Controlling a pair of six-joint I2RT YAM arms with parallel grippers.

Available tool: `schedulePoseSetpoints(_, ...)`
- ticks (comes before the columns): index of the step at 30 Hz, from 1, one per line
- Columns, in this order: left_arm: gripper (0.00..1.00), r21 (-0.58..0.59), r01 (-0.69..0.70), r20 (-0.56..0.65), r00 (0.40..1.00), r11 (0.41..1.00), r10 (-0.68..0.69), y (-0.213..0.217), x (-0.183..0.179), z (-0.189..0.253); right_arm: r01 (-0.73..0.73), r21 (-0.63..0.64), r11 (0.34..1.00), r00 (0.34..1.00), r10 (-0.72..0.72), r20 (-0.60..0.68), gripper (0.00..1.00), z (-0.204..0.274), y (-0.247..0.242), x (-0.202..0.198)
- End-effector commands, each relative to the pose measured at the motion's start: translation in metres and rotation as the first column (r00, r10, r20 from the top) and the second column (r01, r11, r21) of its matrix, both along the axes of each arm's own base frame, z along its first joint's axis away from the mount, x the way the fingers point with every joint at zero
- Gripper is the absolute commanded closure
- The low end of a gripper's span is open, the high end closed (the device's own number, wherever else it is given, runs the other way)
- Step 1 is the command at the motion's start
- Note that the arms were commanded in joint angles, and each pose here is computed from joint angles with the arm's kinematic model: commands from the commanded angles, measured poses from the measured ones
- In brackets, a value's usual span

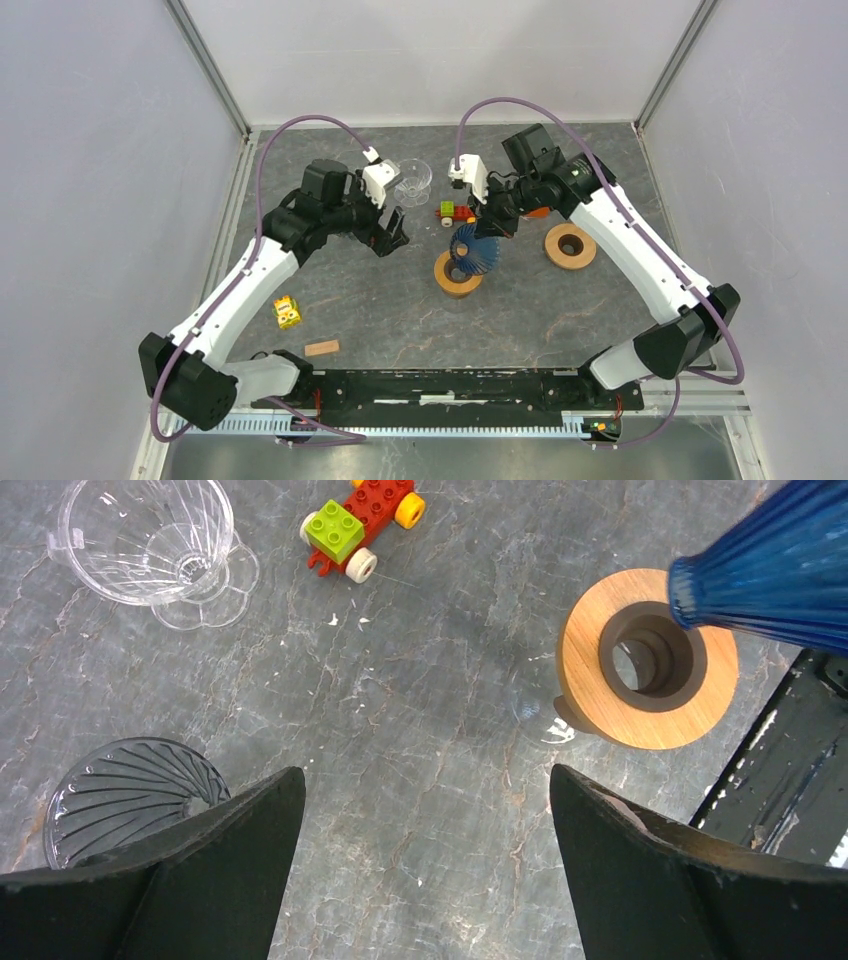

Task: Place the coffee filter in the dripper
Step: Place the coffee dripper in the dripper holder.

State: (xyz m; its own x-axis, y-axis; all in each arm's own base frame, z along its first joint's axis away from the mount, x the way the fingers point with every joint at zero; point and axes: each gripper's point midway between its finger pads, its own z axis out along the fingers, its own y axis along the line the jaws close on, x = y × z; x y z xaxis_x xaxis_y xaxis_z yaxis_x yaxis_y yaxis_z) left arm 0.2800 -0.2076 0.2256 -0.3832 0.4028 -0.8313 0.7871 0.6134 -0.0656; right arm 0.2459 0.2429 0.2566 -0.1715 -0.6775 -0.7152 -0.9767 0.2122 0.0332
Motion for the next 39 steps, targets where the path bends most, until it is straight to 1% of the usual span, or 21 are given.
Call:
schedulePoseSetpoints(1,0.03,-0.080,0.025,0.043,0.999,0.996,-0.022,-0.005,-0.004,0.021,0.016,0.021,1.000,0.999,-0.016,0.037,1.00,0.009,0.005,0.010)
schedulePoseSetpoints(6,0.04,-0.069,0.057,0.061,0.997,0.996,-0.053,-0.002,-0.012,0.024,0.021,0.020,1.000,1.000,-0.021,0.021,1.00,0.007,0.008,0.012)
schedulePoseSetpoints(12,0.05,-0.065,0.059,0.072,0.996,0.996,-0.054,-0.001,-0.011,0.026,0.026,-0.005,1.000,1.000,-0.026,-0.009,1.00,-0.003,0.010,0.016)
schedulePoseSetpoints(15,0.05,-0.069,0.055,0.076,0.996,0.996,-0.050,0.000,-0.011,0.027,0.010,-0.014,1.000,0.999,-0.010,-0.040,1.00,-0.010,0.012,0.012)
schedulePoseSetpoints(21,0.05,-0.078,0.062,0.073,0.996,0.995,-0.056,-0.001,-0.014,0.025,-0.011,-0.015,1.000,0.999,0.010,-0.054,1.00,-0.013,0.014,0.001)
schedulePoseSetpoints(29,0.05,-0.089,0.066,0.069,0.996,0.994,-0.060,-0.002,-0.016,0.024,-0.041,-0.049,0.998,0.997,0.038,-0.074,1.00,-0.027,0.010,-0.017)
schedulePoseSetpoints(39,0.05,-0.106,0.079,0.064,0.995,0.991,-0.073,-0.004,-0.019,0.024,-0.036,-0.090,0.995,0.994,0.026,-0.107,1.00,-0.042,0.012,-0.013)
